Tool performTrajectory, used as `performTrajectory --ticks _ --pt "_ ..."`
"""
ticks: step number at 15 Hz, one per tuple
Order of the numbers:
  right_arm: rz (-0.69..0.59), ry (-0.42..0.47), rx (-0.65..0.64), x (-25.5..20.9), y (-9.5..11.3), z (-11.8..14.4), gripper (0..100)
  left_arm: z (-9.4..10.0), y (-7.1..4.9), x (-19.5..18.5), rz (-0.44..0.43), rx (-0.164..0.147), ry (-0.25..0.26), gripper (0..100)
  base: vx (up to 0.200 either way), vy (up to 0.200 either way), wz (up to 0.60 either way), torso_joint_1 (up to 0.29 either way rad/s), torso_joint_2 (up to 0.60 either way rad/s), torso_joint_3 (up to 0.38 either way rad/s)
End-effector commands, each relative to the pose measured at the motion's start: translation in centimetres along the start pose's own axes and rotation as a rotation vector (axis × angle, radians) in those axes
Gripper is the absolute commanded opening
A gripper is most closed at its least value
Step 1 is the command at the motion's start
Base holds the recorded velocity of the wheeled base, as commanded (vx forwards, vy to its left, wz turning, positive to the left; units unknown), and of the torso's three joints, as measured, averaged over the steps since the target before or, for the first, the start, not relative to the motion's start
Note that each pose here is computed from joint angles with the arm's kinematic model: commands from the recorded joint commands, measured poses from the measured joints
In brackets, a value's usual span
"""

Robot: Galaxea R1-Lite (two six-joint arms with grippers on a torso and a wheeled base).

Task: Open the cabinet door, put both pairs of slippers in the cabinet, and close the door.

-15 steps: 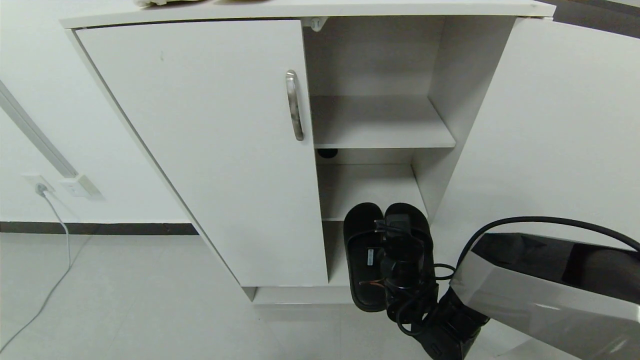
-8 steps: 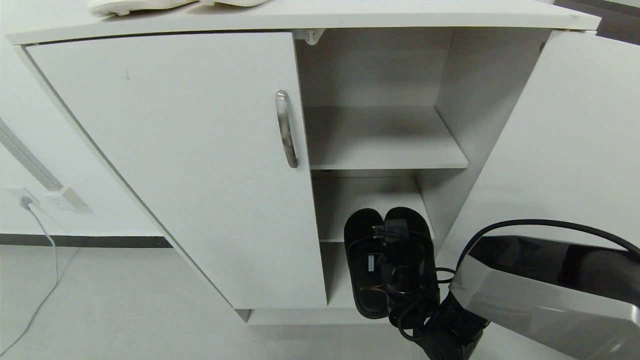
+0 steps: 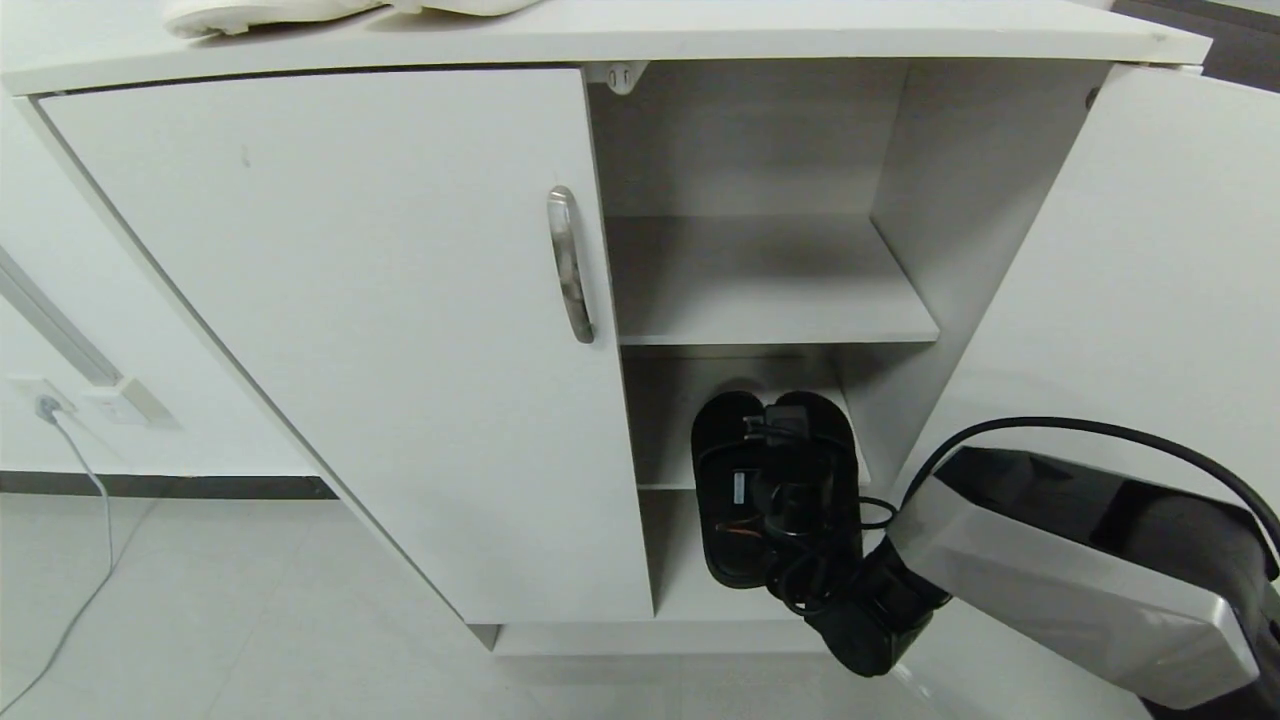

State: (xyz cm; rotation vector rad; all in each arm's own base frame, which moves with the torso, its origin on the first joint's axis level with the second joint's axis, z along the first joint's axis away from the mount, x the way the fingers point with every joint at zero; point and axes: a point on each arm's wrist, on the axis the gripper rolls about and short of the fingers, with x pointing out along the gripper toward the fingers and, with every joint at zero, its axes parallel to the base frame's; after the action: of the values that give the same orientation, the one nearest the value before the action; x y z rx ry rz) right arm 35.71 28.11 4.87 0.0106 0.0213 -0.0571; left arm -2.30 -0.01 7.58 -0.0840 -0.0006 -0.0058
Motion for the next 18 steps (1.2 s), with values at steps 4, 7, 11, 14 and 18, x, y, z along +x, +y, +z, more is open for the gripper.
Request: performTrajectory --ticks 4,7,11,14,18 --pt "-0.003 -0.014 0.015 3.6 1.2 0.5 0 0.0 0.0 0.0 0.0 0.0 0.002 0 0.0 0.0 0.0 0.0 0.0 0.0" --pt "-0.004 -0.017 0.017 5.3 1.4 0.8 0 0.0 0.0 0.0 0.0 0.0 0.001 0 0.0 0.0 0.0 0.0 0.0 0.0" --pt "-0.004 -0.018 0.019 6.5 1.3 2.0 0 0.0 0.0 0.0 0.0 0.0 0.001 0 0.0 0.0 0.0 0.0 0.0 0.0" --pt "-0.015 -0.026 0.025 7.6 1.5 2.3 0 0.0 0.0 0.0 0.0 -0.003 0.001 0 0.0 0.0 0.0 0.0 0.0 0.0" --pt "-0.022 -0.029 0.028 8.4 1.6 2.0 0 0.0 0.0 0.0 0.001 -0.003 0.001 0 0.0 0.0 0.0 0.0 0.0 0.0"
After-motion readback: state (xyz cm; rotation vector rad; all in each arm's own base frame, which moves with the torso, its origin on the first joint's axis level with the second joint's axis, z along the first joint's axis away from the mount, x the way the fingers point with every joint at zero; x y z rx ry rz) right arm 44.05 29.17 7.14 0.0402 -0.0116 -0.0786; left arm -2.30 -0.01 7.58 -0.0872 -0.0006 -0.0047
